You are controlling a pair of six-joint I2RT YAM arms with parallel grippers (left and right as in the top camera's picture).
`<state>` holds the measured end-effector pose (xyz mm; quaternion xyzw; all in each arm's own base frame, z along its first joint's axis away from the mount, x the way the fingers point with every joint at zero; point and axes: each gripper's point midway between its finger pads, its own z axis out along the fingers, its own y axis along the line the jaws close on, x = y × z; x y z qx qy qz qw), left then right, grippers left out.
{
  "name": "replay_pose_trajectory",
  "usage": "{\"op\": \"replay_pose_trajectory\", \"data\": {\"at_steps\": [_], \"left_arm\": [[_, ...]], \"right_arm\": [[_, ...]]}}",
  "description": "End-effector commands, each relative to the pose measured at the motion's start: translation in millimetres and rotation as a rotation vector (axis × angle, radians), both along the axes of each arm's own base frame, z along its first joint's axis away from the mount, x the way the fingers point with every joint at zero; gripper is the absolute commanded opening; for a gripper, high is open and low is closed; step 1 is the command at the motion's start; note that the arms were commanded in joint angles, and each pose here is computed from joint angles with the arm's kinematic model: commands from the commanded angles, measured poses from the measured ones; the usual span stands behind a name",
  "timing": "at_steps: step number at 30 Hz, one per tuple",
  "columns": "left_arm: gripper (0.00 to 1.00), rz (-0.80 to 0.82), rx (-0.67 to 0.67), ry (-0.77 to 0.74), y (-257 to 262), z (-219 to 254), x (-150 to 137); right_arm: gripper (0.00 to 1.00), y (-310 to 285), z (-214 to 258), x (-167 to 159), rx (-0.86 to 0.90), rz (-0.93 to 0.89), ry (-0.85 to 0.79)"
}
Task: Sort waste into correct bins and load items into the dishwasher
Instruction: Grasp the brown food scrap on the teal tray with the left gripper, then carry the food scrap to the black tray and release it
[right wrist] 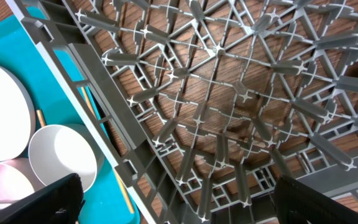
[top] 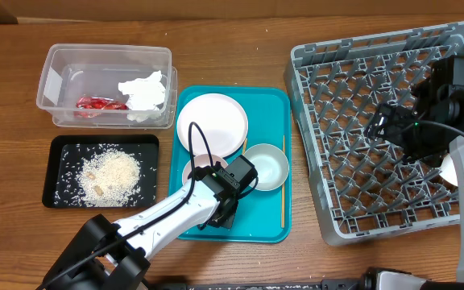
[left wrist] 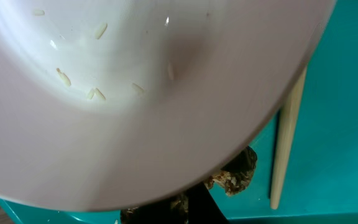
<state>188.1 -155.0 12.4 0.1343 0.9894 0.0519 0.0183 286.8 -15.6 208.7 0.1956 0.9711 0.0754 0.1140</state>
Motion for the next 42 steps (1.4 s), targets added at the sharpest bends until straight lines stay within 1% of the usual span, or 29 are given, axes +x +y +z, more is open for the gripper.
{"op": "replay_pose_trajectory", "data": {"at_steps": [1, 5, 14, 19, 22, 29, 34, 42], "left_arm": [[0.04, 0.004, 0.011, 0.054, 6, -7, -13], [0.04, 0.001, 0.012, 0.052, 4, 4, -10], [0.04, -0.021, -0.031, 0.011, -9, 49, 4], [0.04, -0.006, -0.086, -0.051, -15, 73, 16], [0.04, 0.032, -0.11, -0.081, -8, 83, 24], [0.04, 0.206, -0.125, -0.132, 42, 99, 50], [0.04, 0.393, -0.112, -0.159, 96, 102, 70], [0.04, 0.699, -0.1, -0.21, 179, 103, 84]], "right_arm": [[1.0, 0, 8, 0, -0.014, 0.002, -0.028], [1.0, 0, 8, 1, -0.014, 0.003, -0.029], [1.0, -1, 8, 1, -0.015, 0.005, -0.029], [1.0, 0, 8, 1, -0.015, 0.005, -0.029], [1.0, 0, 8, 1, -0.015, 0.005, -0.029], [1.0, -1, 8, 1, -0.015, 0.005, -0.029], [1.0, -1, 8, 0, -0.015, 0.005, -0.028], [1.0, 0, 8, 1, -0.015, 0.005, -0.029]]}}
